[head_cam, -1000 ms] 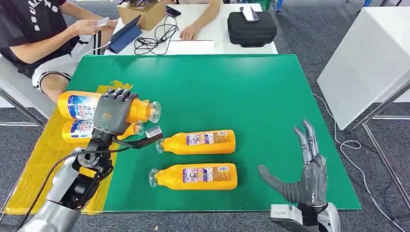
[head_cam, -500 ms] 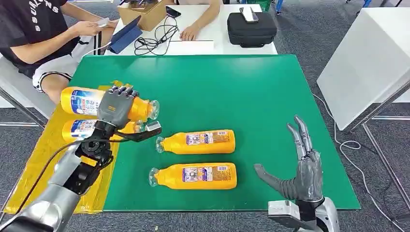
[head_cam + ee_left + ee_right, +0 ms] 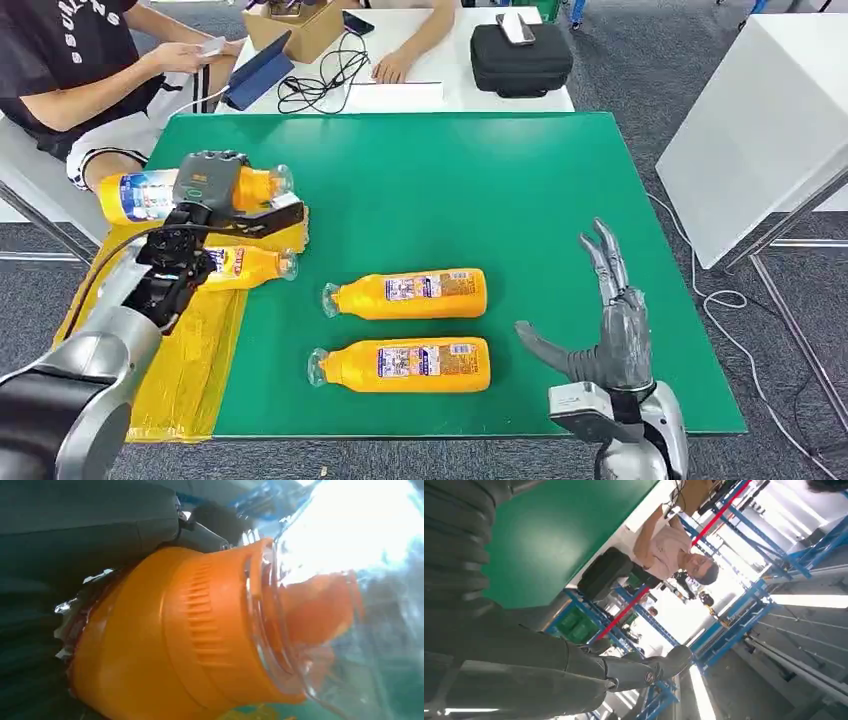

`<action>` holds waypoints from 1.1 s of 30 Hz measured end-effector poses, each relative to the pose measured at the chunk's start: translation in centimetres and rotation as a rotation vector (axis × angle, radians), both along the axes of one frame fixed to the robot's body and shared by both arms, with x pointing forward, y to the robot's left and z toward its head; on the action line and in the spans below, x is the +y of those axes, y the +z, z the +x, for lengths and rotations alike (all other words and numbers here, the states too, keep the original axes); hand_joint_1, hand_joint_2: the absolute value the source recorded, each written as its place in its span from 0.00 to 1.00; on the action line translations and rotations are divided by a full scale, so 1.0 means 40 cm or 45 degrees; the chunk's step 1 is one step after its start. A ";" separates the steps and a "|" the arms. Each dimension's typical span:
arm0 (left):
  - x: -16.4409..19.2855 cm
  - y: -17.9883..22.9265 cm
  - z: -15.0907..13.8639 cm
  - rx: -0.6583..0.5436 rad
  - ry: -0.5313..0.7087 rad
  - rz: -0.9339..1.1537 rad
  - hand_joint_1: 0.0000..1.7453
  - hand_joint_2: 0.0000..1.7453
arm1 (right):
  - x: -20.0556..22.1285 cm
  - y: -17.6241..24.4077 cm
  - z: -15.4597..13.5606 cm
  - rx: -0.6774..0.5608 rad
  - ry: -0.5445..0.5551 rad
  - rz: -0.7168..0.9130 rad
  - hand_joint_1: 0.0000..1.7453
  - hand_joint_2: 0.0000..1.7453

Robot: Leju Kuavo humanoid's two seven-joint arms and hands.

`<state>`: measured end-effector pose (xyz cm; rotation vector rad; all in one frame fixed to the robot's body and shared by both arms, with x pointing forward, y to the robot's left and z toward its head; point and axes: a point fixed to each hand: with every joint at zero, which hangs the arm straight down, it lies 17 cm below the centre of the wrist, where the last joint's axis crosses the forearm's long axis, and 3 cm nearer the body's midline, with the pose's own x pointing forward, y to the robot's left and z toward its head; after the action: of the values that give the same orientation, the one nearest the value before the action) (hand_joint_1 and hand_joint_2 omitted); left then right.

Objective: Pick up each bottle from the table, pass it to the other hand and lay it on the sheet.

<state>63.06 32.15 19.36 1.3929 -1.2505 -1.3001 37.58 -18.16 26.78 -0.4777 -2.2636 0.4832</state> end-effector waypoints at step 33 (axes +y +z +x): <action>0.020 -0.057 0.022 0.255 0.001 -0.153 0.00 1.00 | 0.053 0.014 0.056 -0.001 0.059 0.004 0.00 1.00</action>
<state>63.93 32.94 17.09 1.1490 -1.1715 -1.3070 39.83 -16.06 27.34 -0.4251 -2.2803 0.5031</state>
